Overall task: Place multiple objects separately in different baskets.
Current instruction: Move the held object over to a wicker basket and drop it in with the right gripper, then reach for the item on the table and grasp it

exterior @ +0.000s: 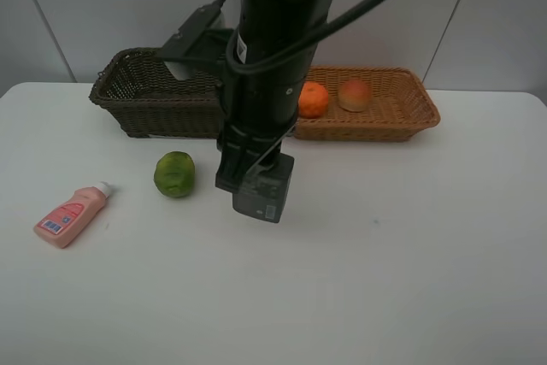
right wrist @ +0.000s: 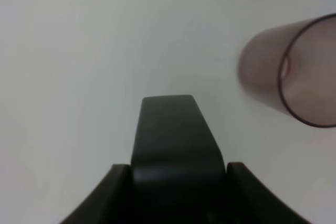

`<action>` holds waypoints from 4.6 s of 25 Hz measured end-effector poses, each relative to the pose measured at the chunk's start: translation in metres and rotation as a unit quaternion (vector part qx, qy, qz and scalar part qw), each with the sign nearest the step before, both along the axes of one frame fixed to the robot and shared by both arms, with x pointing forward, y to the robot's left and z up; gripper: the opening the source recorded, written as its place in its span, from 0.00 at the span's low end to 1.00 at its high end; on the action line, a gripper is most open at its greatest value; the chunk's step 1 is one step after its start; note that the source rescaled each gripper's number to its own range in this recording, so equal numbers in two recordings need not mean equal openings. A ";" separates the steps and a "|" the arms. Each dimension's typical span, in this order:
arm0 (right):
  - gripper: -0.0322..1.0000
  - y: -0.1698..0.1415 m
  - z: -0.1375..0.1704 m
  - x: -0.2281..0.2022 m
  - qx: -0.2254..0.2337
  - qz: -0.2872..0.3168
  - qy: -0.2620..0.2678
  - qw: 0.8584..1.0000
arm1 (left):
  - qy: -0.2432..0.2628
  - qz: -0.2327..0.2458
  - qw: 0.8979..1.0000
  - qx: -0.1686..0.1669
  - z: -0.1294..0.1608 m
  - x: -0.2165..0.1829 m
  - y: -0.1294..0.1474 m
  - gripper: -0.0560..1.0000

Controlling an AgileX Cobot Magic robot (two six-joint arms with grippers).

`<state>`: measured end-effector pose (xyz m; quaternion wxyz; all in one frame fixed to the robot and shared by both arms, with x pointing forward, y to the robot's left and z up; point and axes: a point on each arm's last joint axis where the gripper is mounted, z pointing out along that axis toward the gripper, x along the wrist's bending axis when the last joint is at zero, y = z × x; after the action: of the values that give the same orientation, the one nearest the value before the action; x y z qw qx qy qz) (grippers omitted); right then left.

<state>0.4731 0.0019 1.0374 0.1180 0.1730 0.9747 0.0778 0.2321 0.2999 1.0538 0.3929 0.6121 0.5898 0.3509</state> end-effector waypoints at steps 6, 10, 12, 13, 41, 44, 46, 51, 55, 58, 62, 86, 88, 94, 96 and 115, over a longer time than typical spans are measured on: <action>0.05 0.004 0.049 0.013 0.054 -0.079 -0.033 0.995 | 0.000 0.000 1.000 0.000 0.000 0.000 0.000 0.98; 0.05 -0.001 0.076 0.028 0.096 -0.109 -0.058 0.988 | 0.000 0.000 1.000 0.000 0.000 0.000 0.000 0.98; 0.05 -0.005 0.085 0.038 0.114 -0.123 -0.071 0.983 | 0.000 0.000 1.000 0.000 0.000 0.000 0.000 0.98; 0.05 -0.006 0.088 0.044 0.122 -0.128 -0.077 0.981 | 0.000 0.000 1.000 0.000 0.000 0.000 0.000 0.98; 0.05 0.035 -0.033 0.189 0.355 -0.161 -0.208 0.897 | 0.000 0.000 1.000 0.000 0.000 0.000 0.000 0.98; 0.05 0.033 -0.055 0.198 0.350 -0.167 -0.204 0.899 | 0.000 0.000 1.000 0.000 0.000 0.000 0.000 0.98; 0.05 0.031 -0.072 0.204 0.347 -0.173 -0.200 0.900 | 0.000 0.000 1.000 0.000 0.000 0.000 0.000 0.98; 0.05 0.032 -0.090 0.206 0.340 -0.179 -0.190 0.904 | 0.000 0.000 1.000 0.000 0.000 0.000 0.000 0.98; 0.05 0.032 -0.093 0.206 0.338 -0.180 -0.187 0.904 | 0.000 0.000 1.000 0.000 0.000 0.000 0.000 0.98; 0.06 0.032 -0.093 0.206 0.339 -0.181 -0.187 0.904 | 0.000 0.000 1.000 0.000 0.000 0.000 0.000 0.98; 0.47 0.033 -0.090 0.207 0.356 -0.186 -0.187 0.897 | 0.000 0.000 1.000 0.000 0.000 0.000 0.000 0.98; 1.00 -0.134 -0.004 0.139 0.199 -0.426 -0.017 0.882 | 0.000 0.000 1.000 0.000 0.000 0.000 0.000 0.98; 1.00 -0.163 0.000 0.128 0.191 -0.455 -0.016 0.870 | 0.000 0.000 1.000 0.000 0.000 0.000 0.000 0.98; 1.00 -0.237 0.022 0.087 0.194 -0.523 -0.040 0.829 | 0.000 0.000 1.000 0.000 0.000 0.000 0.000 0.98; 1.00 -0.255 0.036 0.070 0.202 -0.537 -0.060 0.817 | 0.000 0.000 1.000 0.000 0.000 0.000 0.000 0.98; 1.00 -0.295 0.135 -0.149 0.290 -0.450 -0.256 0.805 | 0.000 0.000 1.000 0.000 0.000 0.000 0.000 0.98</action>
<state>0.3240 -0.2932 1.1721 0.3297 0.5918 0.6541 0.3366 0.2321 0.2999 1.0538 0.3929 0.6121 0.5898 0.3510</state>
